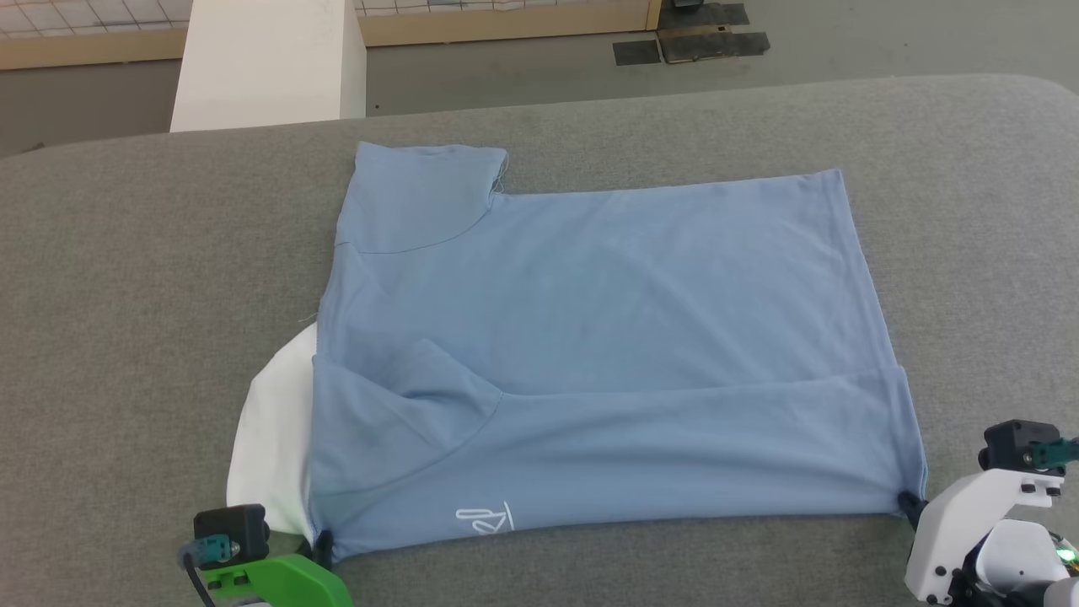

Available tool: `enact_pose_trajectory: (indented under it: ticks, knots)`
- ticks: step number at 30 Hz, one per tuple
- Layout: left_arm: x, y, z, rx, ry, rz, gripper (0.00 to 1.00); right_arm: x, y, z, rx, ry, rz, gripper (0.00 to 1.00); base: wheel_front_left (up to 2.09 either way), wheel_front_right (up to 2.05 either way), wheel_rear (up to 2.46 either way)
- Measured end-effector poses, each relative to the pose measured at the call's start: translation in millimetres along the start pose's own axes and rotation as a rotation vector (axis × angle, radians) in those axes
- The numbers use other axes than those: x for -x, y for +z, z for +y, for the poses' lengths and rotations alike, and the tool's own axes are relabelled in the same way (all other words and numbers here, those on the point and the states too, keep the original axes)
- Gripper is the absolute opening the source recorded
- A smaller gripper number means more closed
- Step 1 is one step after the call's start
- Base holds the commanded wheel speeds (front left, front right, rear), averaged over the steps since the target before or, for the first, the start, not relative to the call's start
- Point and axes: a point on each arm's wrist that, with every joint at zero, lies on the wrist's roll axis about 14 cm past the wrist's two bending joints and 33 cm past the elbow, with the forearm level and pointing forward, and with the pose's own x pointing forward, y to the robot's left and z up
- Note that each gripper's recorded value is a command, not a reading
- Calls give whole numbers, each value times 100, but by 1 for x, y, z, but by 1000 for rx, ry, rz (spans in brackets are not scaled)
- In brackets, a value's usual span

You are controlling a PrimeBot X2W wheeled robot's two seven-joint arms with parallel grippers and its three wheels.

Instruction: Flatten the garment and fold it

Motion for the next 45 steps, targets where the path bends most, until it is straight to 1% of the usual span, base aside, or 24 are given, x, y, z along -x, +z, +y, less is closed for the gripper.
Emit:
enact_pose_trajectory:
  ticks: [1, 2, 3, 4, 7, 8, 10, 13, 16, 18, 20, 23, 26, 28, 30, 32, 33, 36, 39, 41, 43, 45]
  knots:
    - [-1, 0, -1, 5, -5, -2, 36, -1, 2, 0, -4, 0, -10, 0, 0, 0, 0]
    - [-1, 0, -2, 11, -8, -5, 100, -2, 3, 1, -8, 5, -21, 47, 0, 0, 0]
    - [-2, 2, -3, 21, -10, -14, 100, -2, 5, 2, -11, 12, -33, 80, 0, 0, 0]
    - [-2, 4, -6, 29, -20, -21, 100, -2, 8, 4, -14, 18, -50, 100, 0, 0, 0]
    - [0, 13, -12, 50, -44, -54, 100, 1, 21, 10, -23, 43, -135, 100, 0, 0, 0]
    - [1, 16, -13, 46, -51, -70, 100, 3, 29, 14, -28, 58, -178, 100, 0, 0, 0]
    - [5, 37, -14, 35, -59, -158, 100, 11, 49, 22, -25, 89, -298, 100, 0, 0, 0]
    - [12, 75, -14, -29, -70, -317, 100, 23, 72, 24, 8, 103, -454, 100, 0, 0, 0]
    - [20, 122, -17, -123, -90, -510, 100, 35, 89, 27, 29, 119, -590, 100, 0, 0, 0]
    - [23, 150, -25, -181, -120, -612, 100, 43, 98, 30, 44, 132, -676, 100, 0, 0, 0]
    - [22, 170, -32, -213, -150, -678, 100, 47, 104, 35, 65, 148, -736, 100, 0, 0, 0]
    - [9, 195, -44, -260, -199, -718, 100, 48, 111, 39, 92, 163, -794, 100, 0, 0, 0]
    - [-12, 221, -55, -312, -237, -727, 100, 44, 121, 44, 119, 178, -822, 100, 0, 0, 0]
    - [-29, 247, -60, -330, -248, -738, 100, 38, 129, 49, 134, 193, -830, 100, 0, 0, 0]
    - [-46, 268, -61, -297, -258, -727, 100, 34, 137, 54, 141, 206, -841, 100, 0, 0, 0]
    - [-68, 279, -57, -344, -243, -675, 100, 30, 144, 59, 147, 217, -857, 100, 0, 0, 0]
    - [-80, 284, -54, -348, -230, -640, 100, 28, 148, 60, 146, 220, -864, 100, 0, 0, 0]
    - [-117, 288, -47, -410, -193, -505, 100, 20, 152, 60, 147, 218, -872, 100, 0, 0, 0]
    - [-149, 289, -42, -400, -161, -387, 100, 10, 149, 58, 144, 208, -853, 100, 0, 0, 0]
    - [-170, 286, -42, -356, -150, -308, 100, 2, 143, 54, 134, 193, -832, 100, 0, 0, 0]
    - [-187, 279, -42, -287, -138, -234, 100, -3, 138, 48, 121, 173, -813, 100, 0, 0, 0]
    - [-206, 261, -44, -269, -124, -124, 100, -8, 130, 39, 108, 145, -789, 100, 0, 0, 0]
